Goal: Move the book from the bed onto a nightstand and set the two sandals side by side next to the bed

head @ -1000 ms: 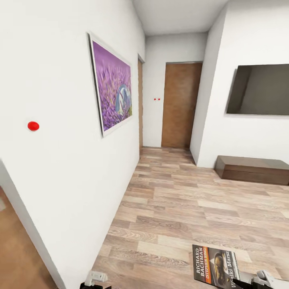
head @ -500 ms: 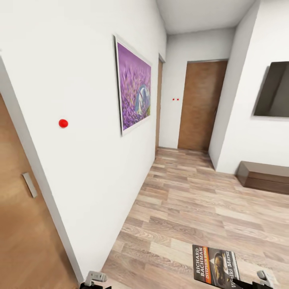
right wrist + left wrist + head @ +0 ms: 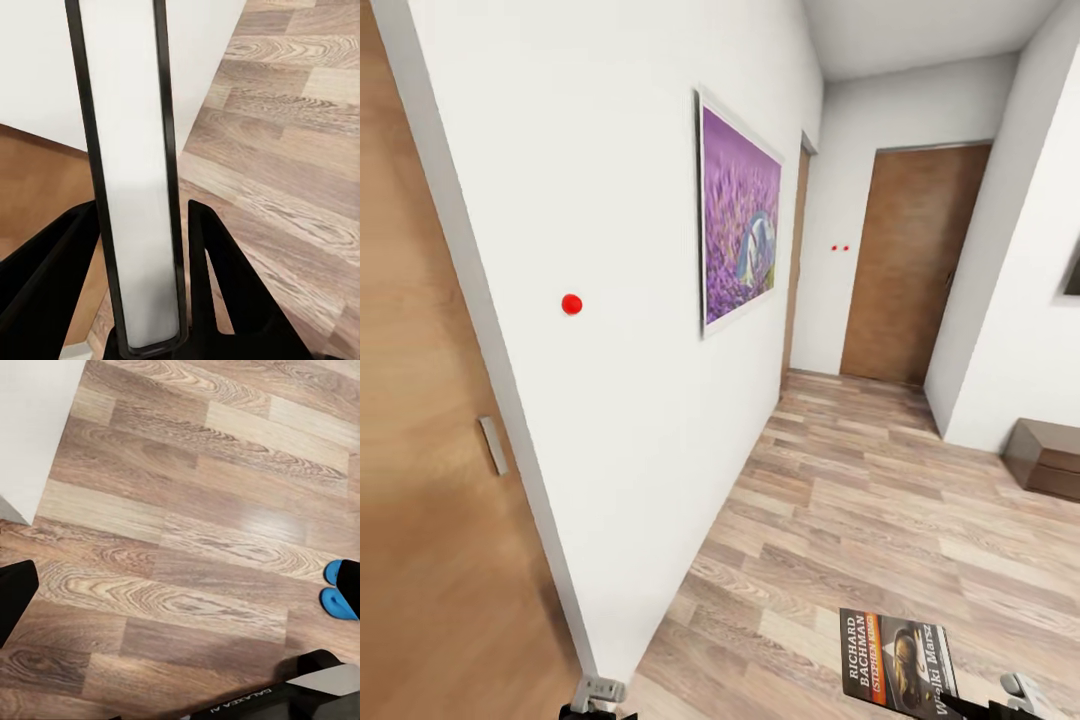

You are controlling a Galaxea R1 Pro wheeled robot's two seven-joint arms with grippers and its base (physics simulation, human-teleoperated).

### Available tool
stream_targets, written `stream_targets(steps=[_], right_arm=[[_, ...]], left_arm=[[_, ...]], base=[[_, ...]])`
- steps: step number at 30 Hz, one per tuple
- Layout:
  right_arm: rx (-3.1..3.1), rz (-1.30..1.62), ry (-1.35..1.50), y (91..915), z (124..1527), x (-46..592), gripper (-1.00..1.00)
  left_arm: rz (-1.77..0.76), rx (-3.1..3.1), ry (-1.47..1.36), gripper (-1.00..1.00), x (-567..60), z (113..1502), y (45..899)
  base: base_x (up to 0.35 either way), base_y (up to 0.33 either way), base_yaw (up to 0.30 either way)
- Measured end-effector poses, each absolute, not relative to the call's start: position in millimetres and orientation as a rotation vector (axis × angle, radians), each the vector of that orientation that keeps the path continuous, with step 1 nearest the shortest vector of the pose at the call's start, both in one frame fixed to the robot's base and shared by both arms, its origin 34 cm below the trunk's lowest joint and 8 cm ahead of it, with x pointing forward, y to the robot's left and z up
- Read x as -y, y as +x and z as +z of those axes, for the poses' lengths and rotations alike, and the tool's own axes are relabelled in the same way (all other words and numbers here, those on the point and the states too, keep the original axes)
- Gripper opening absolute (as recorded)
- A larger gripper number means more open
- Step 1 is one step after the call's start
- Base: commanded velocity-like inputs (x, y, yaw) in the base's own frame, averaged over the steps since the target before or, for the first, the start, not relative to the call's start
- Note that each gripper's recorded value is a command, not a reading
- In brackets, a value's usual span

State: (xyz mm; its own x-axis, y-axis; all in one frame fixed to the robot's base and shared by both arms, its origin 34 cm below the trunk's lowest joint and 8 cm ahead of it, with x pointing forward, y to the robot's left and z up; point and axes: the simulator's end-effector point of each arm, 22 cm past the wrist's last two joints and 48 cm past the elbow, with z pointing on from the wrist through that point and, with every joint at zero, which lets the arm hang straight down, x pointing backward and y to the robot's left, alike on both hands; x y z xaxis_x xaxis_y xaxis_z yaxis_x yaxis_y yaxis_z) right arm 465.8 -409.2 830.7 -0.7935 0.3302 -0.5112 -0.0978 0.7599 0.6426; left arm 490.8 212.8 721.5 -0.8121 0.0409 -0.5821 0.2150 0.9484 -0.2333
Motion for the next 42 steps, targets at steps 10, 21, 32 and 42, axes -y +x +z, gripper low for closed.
stream_targets(steps=[10,21,32,42], right_arm=[[-2.328,0.896,0.175,465.9,830.7,409.3,-1.00],[-2.331,0.897,0.173,465.0,830.5,409.2,-1.00],[-2.326,0.900,0.170,466.4,831.4,408.6,-1.00],[-2.328,0.898,0.169,465.9,831.4,408.7,-1.00]], left_arm=[[-0.387,-2.498,0.179,1.00,-212.9,721.6,491.3],[-0.387,-2.496,0.178,1.00,-213.0,722.1,491.5],[-0.387,-2.497,0.177,1.00,-213.0,721.8,491.7],[-0.387,-2.497,0.178,1.00,-212.9,722.0,491.3]], base=[[0.237,0.000,0.008],[0.177,0.000,0.000],[0.046,0.000,-0.134],[0.168,0.000,-0.009]])
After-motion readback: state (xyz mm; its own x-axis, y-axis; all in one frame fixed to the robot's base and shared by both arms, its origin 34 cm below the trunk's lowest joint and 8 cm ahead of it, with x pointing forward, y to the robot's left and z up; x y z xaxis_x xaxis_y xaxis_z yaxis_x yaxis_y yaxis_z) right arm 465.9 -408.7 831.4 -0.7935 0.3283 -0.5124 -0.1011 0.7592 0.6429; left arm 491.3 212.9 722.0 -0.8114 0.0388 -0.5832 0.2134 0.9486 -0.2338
